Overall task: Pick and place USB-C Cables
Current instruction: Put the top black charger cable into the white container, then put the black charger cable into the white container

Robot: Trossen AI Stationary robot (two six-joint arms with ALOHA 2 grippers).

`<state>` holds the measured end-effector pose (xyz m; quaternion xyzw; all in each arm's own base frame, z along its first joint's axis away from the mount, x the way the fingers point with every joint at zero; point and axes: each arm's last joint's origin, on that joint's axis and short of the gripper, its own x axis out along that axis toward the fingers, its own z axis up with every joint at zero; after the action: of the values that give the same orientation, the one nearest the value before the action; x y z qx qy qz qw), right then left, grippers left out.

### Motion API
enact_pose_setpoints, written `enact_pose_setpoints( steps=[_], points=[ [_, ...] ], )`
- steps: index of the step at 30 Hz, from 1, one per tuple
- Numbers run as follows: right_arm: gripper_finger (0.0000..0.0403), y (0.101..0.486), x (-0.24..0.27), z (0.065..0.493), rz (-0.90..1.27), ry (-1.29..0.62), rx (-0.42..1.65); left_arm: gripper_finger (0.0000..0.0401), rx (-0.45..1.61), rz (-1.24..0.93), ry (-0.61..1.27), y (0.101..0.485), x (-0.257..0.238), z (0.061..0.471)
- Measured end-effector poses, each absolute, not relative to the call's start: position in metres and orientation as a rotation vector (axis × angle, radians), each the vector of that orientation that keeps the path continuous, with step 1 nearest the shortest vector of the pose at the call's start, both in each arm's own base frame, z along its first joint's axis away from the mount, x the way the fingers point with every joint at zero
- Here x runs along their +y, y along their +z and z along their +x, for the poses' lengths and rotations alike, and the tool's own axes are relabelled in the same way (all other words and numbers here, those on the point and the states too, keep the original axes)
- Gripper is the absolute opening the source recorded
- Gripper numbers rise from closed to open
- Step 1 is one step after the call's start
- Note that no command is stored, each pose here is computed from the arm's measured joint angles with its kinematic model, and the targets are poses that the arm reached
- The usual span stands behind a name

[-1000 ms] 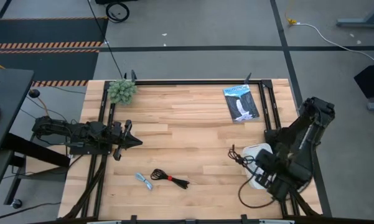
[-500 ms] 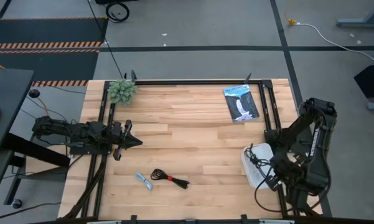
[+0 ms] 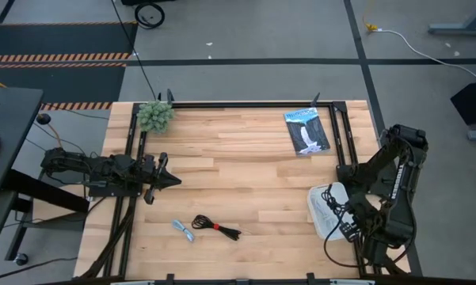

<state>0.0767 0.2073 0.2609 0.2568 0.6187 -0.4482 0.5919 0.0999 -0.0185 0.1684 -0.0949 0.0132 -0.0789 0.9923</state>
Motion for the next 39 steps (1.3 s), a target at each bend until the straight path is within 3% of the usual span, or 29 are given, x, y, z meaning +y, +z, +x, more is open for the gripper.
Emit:
enact_pose_setpoints(
  steps=[7,20,39],
  points=[
    [0.0029,0.2608,0.2071,0.0775,0.598,-1.032,1.410,0.0025,0.027,-0.190,-0.158,0.1684,-0.0185,0.0999],
    [0.0110,0.2607,0.2066,0.0797,0.598,-1.010,1.358,0.0025,0.026,-0.190,-0.158,0.1684,-0.0185,0.0999],
    [0.0111,0.2607,0.2058,0.0831,0.601,-1.041,1.506,0.0025,0.027,-0.190,-0.158,0.1684,-0.0185,0.0999]
  ],
)
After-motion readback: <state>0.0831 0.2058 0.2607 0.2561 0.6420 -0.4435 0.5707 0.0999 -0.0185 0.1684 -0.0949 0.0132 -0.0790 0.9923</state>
